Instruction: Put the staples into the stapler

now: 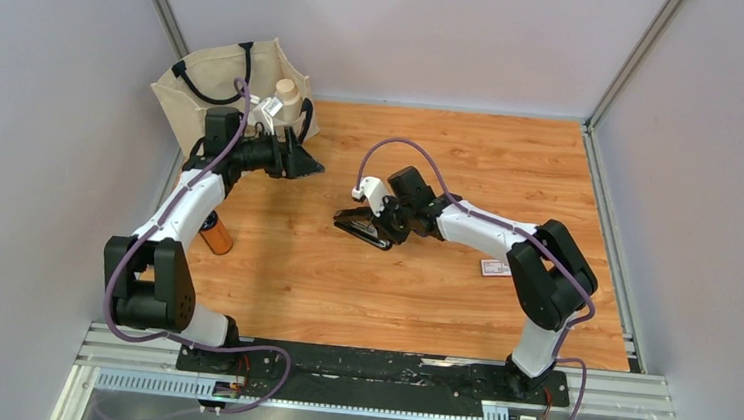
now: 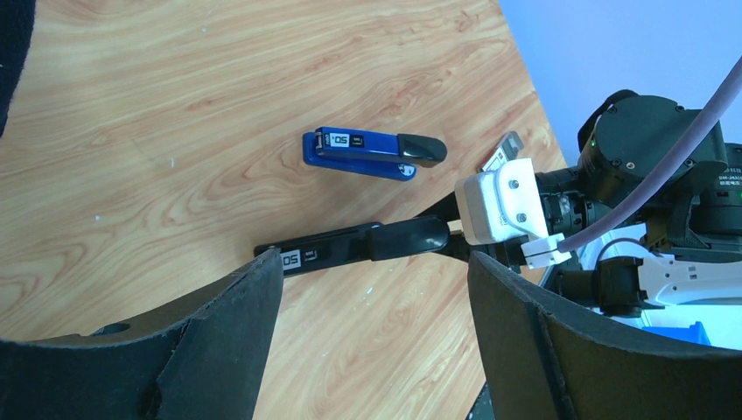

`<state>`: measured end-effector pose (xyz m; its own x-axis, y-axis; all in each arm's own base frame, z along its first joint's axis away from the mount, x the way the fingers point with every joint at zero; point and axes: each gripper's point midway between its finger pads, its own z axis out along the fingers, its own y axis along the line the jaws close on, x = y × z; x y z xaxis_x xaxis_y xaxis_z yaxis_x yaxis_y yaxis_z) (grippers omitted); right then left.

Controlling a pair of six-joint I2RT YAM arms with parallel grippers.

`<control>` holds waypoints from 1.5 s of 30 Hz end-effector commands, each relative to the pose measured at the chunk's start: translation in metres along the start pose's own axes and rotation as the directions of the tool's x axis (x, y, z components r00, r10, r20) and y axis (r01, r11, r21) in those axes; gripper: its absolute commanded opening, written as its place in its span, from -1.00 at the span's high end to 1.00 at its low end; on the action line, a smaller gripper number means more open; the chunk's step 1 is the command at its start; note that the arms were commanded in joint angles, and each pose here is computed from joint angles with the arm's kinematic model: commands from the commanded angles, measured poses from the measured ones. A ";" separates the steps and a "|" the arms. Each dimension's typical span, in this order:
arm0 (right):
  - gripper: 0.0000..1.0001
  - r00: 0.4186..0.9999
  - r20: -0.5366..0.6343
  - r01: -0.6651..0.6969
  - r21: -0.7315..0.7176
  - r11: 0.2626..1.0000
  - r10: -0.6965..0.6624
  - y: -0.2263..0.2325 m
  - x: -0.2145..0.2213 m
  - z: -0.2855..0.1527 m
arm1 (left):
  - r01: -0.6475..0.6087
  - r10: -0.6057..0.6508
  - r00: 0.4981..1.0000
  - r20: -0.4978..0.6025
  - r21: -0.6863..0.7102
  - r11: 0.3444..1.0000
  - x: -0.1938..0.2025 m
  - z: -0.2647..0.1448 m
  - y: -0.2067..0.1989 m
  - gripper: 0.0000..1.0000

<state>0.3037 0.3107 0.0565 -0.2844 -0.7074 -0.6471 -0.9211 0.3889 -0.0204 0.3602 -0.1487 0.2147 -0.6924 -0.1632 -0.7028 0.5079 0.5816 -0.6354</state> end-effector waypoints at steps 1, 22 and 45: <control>0.81 1.000 0.003 -0.015 -0.018 1.000 0.015 0.004 0.006 -0.007 | -0.060 0.060 0.998 0.019 0.028 0.998 -0.007 -0.005 -0.011 -0.70; 0.76 0.994 0.104 -0.025 -0.001 1.000 0.025 0.005 -0.018 -0.030 | -0.065 0.065 0.998 0.015 0.023 0.998 -0.004 -0.010 -0.016 -0.70; -1.00 0.999 0.053 -0.019 0.423 0.906 -0.003 -0.050 -0.012 -0.164 | -0.280 0.268 0.960 -0.081 -0.272 0.921 0.007 -0.098 -0.021 -0.82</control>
<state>0.2964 0.2525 0.1571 -0.2414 -0.6552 -0.7158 -0.8560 0.4913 -0.1611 0.3166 -0.1122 0.2420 -0.5987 -0.0276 -0.8005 0.5490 0.7136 -0.4352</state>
